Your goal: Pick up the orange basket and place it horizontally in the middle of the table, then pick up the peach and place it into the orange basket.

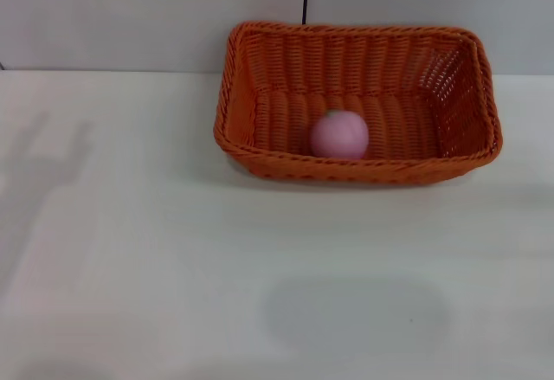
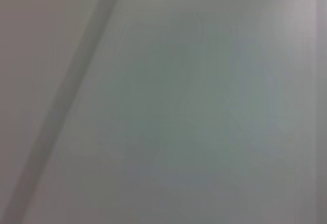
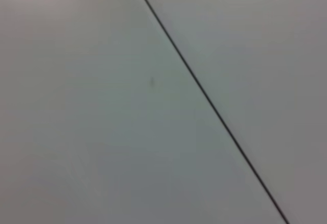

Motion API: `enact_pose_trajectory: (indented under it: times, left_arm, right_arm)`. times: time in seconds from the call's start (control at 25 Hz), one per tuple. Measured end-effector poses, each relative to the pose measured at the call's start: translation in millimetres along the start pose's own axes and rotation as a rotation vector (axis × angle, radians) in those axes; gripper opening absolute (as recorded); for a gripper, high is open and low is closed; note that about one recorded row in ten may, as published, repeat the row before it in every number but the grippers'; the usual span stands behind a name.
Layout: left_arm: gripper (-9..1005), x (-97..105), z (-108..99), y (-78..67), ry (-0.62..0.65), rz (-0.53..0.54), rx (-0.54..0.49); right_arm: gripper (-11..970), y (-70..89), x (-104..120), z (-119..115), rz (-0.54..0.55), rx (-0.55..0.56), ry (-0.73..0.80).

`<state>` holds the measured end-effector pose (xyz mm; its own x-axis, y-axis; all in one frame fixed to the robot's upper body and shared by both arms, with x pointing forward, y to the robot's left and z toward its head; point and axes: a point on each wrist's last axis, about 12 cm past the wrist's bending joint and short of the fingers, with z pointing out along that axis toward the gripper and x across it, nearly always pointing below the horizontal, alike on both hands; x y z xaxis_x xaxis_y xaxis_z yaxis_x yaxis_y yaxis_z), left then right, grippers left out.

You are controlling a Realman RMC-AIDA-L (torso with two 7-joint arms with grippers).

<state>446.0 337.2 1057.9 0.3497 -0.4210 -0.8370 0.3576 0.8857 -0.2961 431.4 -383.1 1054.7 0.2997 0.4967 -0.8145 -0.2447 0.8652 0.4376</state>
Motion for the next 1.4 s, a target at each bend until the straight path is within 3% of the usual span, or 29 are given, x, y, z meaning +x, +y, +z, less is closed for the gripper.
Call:
enact_pose_trajectory:
  times: [0.16, 0.24, 1.4]
  left_arm:
    - [701, -8, -16, 9.9, -0.054, 0.022, -0.117]
    - [701, -9, -18, 10.5, -0.061, 0.023, -0.126]
    - [701, -6, -7, 4.8, -0.082, -0.002, -0.083]
  right_arm:
    - [542, -1.3, 0, 0, 0.008, 0.026, -0.022]
    - [542, -2.3, 0, 0, 0.007, 0.035, -0.029]
    - [542, -6.9, -2, -5, 0.021, 0.11, -0.081]
